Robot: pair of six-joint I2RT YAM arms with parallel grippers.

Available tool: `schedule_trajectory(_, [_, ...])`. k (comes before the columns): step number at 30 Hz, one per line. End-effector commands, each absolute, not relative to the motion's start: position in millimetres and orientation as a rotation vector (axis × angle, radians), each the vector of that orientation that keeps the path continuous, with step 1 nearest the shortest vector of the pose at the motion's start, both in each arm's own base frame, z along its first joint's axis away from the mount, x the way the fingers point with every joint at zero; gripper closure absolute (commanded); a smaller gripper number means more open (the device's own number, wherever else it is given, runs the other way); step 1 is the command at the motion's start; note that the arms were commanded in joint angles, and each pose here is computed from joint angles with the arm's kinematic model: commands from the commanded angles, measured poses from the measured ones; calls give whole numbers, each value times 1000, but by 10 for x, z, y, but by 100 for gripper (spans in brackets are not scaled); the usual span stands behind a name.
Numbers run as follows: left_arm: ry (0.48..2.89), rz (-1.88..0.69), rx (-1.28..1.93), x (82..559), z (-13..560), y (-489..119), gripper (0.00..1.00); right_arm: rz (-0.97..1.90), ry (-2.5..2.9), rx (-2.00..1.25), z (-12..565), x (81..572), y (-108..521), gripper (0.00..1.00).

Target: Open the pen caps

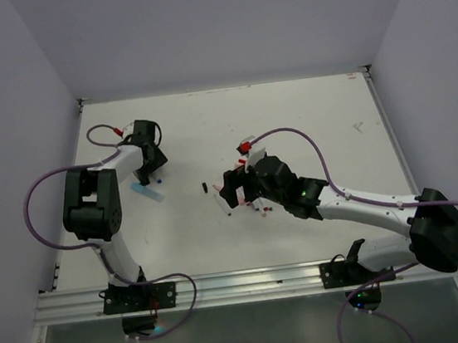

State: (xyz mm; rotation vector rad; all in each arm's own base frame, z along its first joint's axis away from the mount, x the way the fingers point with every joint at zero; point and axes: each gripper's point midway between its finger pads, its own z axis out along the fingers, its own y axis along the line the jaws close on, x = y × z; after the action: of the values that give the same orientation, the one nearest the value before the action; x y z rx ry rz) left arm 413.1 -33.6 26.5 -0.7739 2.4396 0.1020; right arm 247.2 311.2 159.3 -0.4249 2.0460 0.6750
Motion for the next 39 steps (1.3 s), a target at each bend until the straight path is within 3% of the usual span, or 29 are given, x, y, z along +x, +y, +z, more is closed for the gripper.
schedule_trajectory(1, [2453, 87, -765, 4203, 228, -365, 43, 673, 1996, -405, 1678, 2552, 3121, 1])
schedule_trajectory(7, [2460, 14, -767, 4189, 176, -463, 61, 684, 2000, -409, 1659, 2551, 3147, 2])
schedule_trajectory(13, [2420, -206, -760, 4116, 300, -699, 91, 759, 2004, -436, 1637, 2504, 3283, 2])
schedule_trajectory(16, [2360, -367, -747, 4045, 474, -875, 96, 832, 1987, -424, 1672, 2468, 3374, 3])
schedule_trajectory(22, [2173, -748, -651, 3827, 1053, -1305, 100, 956, 1929, -386, 1821, 2471, 3538, 5])
schedule_trajectory(39, [1857, -1174, -333, 3059, 2051, -2022, 98, 1116, 1889, -338, 2121, 2717, 3886, 10])
